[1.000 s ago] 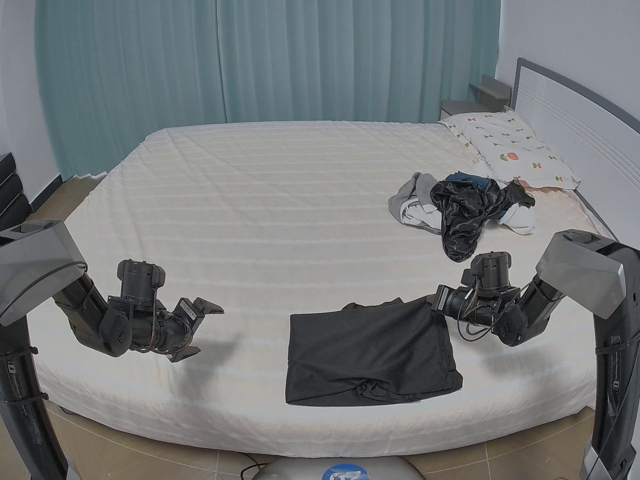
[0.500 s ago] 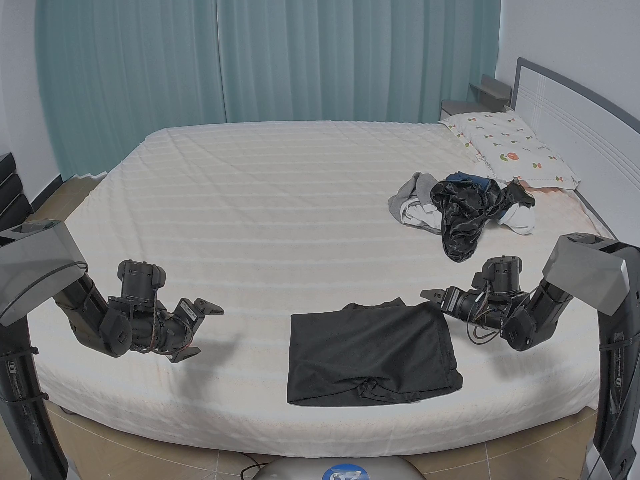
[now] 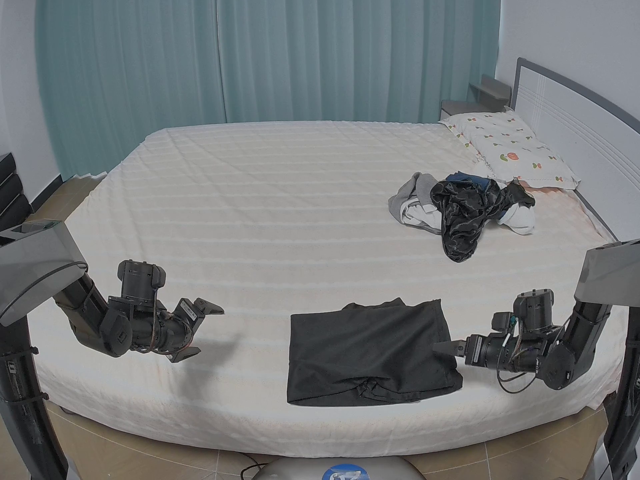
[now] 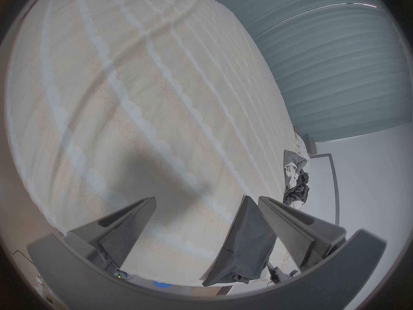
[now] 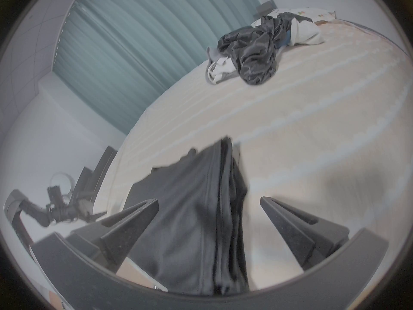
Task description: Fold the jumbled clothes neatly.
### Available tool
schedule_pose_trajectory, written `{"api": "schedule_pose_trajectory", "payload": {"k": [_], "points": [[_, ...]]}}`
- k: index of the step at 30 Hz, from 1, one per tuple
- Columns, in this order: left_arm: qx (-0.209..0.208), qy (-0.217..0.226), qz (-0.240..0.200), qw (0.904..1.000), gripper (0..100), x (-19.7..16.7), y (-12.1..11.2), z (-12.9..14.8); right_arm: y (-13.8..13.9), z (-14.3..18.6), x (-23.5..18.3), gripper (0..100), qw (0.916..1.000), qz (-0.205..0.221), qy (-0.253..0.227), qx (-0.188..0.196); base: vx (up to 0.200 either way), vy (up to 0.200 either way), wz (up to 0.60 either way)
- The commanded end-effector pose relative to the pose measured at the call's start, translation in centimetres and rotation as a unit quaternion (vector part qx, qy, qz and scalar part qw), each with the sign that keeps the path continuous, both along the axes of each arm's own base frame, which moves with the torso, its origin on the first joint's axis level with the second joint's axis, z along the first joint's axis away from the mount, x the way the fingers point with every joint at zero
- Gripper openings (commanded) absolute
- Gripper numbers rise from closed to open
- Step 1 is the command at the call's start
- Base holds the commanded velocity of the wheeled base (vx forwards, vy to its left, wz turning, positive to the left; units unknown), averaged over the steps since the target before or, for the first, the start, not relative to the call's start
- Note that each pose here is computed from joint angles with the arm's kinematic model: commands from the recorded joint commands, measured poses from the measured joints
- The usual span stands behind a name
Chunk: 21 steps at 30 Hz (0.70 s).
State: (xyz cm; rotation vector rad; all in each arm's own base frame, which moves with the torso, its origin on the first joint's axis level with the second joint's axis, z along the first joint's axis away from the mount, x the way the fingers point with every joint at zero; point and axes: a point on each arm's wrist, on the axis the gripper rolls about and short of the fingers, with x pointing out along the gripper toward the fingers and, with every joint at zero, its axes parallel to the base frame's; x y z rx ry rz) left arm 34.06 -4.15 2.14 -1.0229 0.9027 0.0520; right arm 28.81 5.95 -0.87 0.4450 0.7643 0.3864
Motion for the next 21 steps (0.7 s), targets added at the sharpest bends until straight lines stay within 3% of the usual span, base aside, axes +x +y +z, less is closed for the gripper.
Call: {"api": "schedule_pose_trajectory", "payload": {"k": [1, 12, 13, 21], "points": [[-0.001, 0.0, 0.0, 1.0, 100, 0.0, 0.0, 0.0, 0.3, -0.1, -1.9, 100, 0.9997, 0.022, 0.01, -0.005, 0.0, 0.0, 0.0], [-0.001, 0.0, 0.001, 1.0, 100, 0.0, 0.0, 0.0, 1.5, -1.8, -2.2, 100, 0.9982, 0.045, 0.037, -0.014, 0.0, 0.0, 0.0], [-0.001, 0.0, 0.001, 1.0, 100, 0.0, 0.0, 0.0, 1.5, -1.8, -2.2, 0, 0.9981, 0.046, 0.037, -0.015, 0.0, 0.0, 0.0], [-0.001, 0.0, 0.001, 1.0, 100, 0.0, 0.0, 0.0, 0.9, -2.1, -2.8, 0, 0.9977, 0.05, 0.03, -0.033, 0.0, 0.0, 0.0]]}}
